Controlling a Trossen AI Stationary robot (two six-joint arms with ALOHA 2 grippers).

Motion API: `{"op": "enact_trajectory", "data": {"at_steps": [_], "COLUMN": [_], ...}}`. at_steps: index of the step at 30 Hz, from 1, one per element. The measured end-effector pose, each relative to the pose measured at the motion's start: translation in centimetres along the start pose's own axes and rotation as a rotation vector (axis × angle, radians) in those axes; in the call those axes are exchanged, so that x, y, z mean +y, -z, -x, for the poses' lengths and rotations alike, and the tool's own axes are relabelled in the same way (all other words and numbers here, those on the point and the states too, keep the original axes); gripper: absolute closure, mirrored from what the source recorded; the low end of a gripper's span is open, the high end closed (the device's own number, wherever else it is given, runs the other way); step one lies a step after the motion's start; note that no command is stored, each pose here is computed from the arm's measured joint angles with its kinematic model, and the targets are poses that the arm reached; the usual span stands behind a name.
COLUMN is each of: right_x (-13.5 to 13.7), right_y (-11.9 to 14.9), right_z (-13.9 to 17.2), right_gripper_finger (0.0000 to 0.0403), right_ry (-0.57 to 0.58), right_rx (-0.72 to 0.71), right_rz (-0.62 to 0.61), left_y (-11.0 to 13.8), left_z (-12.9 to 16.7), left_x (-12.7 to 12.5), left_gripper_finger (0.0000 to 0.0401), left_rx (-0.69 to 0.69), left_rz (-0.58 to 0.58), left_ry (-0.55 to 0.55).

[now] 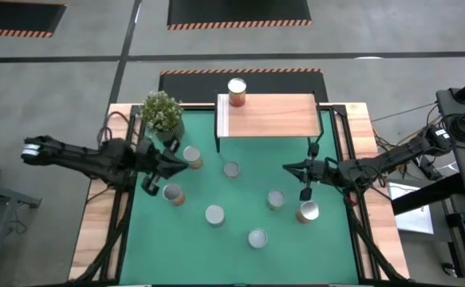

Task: Pick and place cans onto a shelf
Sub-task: Put the canned green beans on the shelf

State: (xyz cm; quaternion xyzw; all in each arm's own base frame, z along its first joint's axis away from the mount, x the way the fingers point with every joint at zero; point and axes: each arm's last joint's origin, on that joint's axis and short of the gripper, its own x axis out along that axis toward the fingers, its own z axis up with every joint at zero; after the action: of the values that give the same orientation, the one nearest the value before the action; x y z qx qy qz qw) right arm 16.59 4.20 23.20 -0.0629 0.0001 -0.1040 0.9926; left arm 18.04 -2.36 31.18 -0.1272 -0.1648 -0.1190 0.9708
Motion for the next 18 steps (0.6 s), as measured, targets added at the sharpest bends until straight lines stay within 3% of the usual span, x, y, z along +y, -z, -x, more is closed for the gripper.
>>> {"op": "enact_trajectory", "data": {"at_steps": [6, 10, 13, 16, 18], "right_x": [-0.4, -0.4, -0.5, -0.4, -0.4], "right_y": [0.5, 0.5, 0.3, -0.4, -0.6], "right_z": [0.7, 0.8, 0.8, 0.7, 0.5], "right_gripper_finger": [0.0394, 0.0394, 0.0394, 0.0394, 0.0394], "right_ry": [0.002, 0.004, 0.005, 0.004, -0.005], "right_rx": [-0.012, -0.017, -0.021, -0.038, -0.038], "right_rz": [-0.01, -0.014, -0.025, -0.041, -0.041], "left_y": [0.0, 0.2, 0.6, 1.2, 1.5], "left_z": [-2.2, -3.1, -3.3, -2.9, -2.6], "left_x": [0.0, 0.4, 0.8, 1.6, 2.1], "left_gripper_finger": [0.0401, 0.0401, 0.0401, 0.0401, 0.0401], "left_rx": [0.178, 0.36, 0.548, 0.744, 0.882], "left_rz": [0.05, 0.097, 0.095, 0.03, -0.021], "left_ry": [-0.107, -0.261, -0.425, -0.666, -0.771]}}
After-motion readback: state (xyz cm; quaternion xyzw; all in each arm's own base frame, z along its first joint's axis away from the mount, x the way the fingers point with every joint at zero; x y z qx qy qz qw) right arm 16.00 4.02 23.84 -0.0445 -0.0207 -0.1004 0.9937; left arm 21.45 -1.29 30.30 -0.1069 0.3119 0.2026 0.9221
